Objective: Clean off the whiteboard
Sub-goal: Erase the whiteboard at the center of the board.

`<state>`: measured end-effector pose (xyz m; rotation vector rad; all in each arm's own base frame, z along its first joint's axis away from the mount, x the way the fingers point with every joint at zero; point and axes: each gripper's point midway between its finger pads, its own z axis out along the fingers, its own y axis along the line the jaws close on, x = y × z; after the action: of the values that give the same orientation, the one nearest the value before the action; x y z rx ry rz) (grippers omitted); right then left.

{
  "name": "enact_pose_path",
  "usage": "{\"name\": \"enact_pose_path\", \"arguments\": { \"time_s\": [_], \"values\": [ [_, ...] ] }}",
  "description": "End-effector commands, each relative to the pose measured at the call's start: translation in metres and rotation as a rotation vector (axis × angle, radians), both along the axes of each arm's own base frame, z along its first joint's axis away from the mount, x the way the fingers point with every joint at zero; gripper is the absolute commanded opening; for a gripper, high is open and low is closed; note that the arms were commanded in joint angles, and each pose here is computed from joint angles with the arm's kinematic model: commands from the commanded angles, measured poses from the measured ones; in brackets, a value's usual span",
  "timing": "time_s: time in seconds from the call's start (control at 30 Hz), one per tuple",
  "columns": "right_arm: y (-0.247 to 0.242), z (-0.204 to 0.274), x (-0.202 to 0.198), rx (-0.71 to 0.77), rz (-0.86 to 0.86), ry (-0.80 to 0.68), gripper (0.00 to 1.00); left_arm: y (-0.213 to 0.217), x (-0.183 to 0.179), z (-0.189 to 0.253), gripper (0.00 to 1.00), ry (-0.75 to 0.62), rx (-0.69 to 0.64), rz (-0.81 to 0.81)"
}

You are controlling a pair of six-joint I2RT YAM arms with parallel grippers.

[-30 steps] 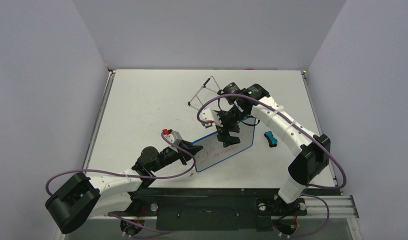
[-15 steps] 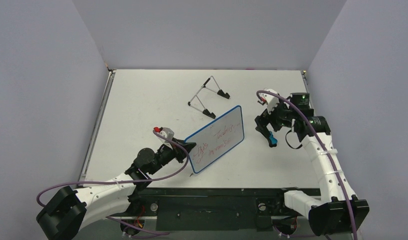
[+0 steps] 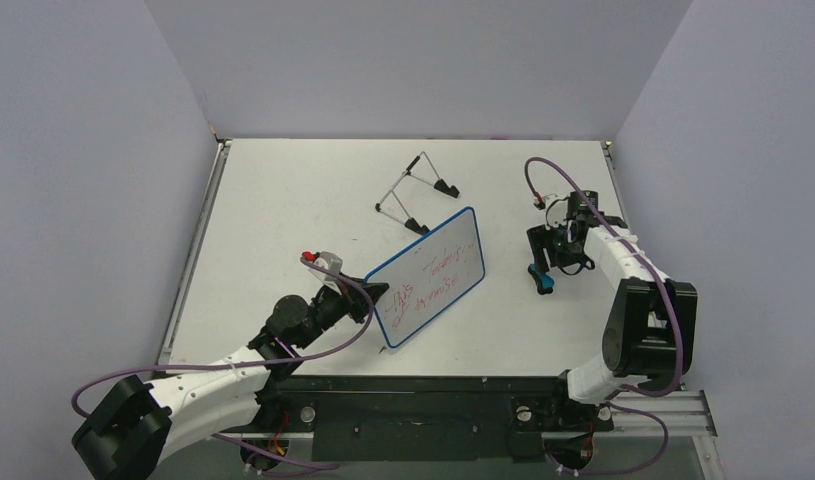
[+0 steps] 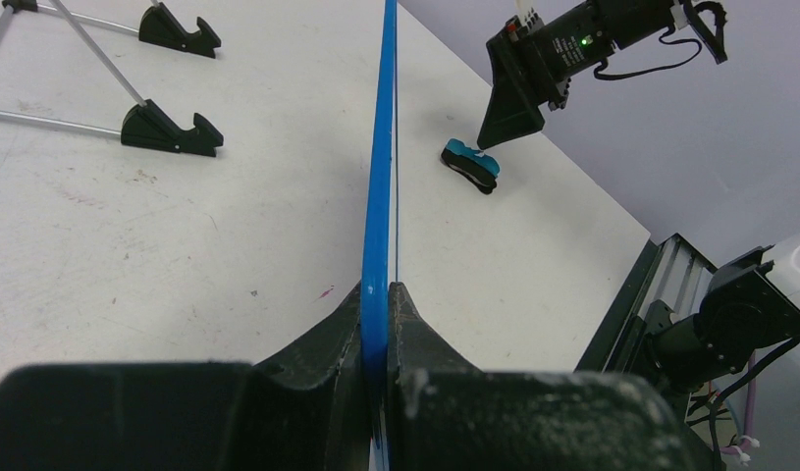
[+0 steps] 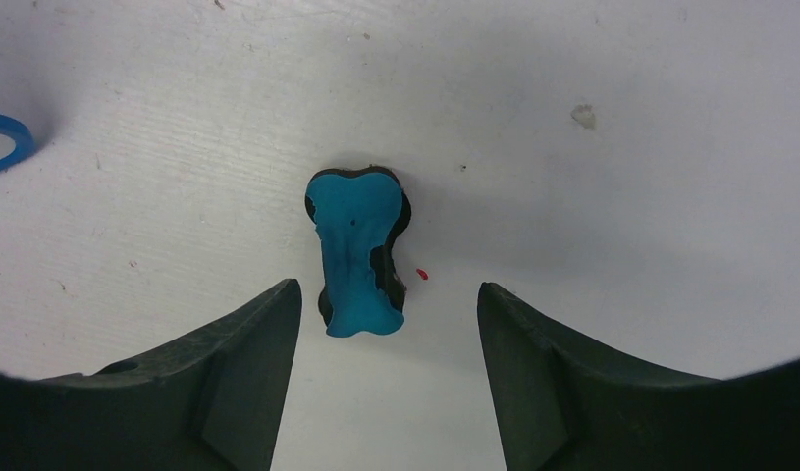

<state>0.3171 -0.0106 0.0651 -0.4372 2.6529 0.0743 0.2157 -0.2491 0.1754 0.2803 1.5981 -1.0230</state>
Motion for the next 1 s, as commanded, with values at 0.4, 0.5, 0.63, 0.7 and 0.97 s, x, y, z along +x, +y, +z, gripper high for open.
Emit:
{"name": "enact_pose_path", "arguments": {
  "time_s": [0.4,0.5,0.63,0.7,0.97],
  "values": [
    [0.008,-0.034,0.001,0.036,0.025,0.163,0.47,0.0,-0.002,0.014,0.0,-0.031,-0.062,-0.01],
    [0.011,-0.034,0.002,0.04,0.036,0.166,0.26,0.0,-0.002,0.015,0.0,-0.027,-0.07,-0.012],
    [0.021,-0.025,0.0,0.084,0.101,0.14,0.04,0.0,-0.003,0.012,0.0,-0.009,-0.086,-0.009],
    [0.032,-0.012,-0.004,0.13,0.163,0.102,0.0,0.0,-0.003,0.01,0.0,0.009,-0.104,-0.007],
    [0.158,0.07,-0.085,0.227,0.989,-0.213,0.0,-0.012,0.007,0.004,0.0,0.17,-0.206,0.005]
  ]
}}
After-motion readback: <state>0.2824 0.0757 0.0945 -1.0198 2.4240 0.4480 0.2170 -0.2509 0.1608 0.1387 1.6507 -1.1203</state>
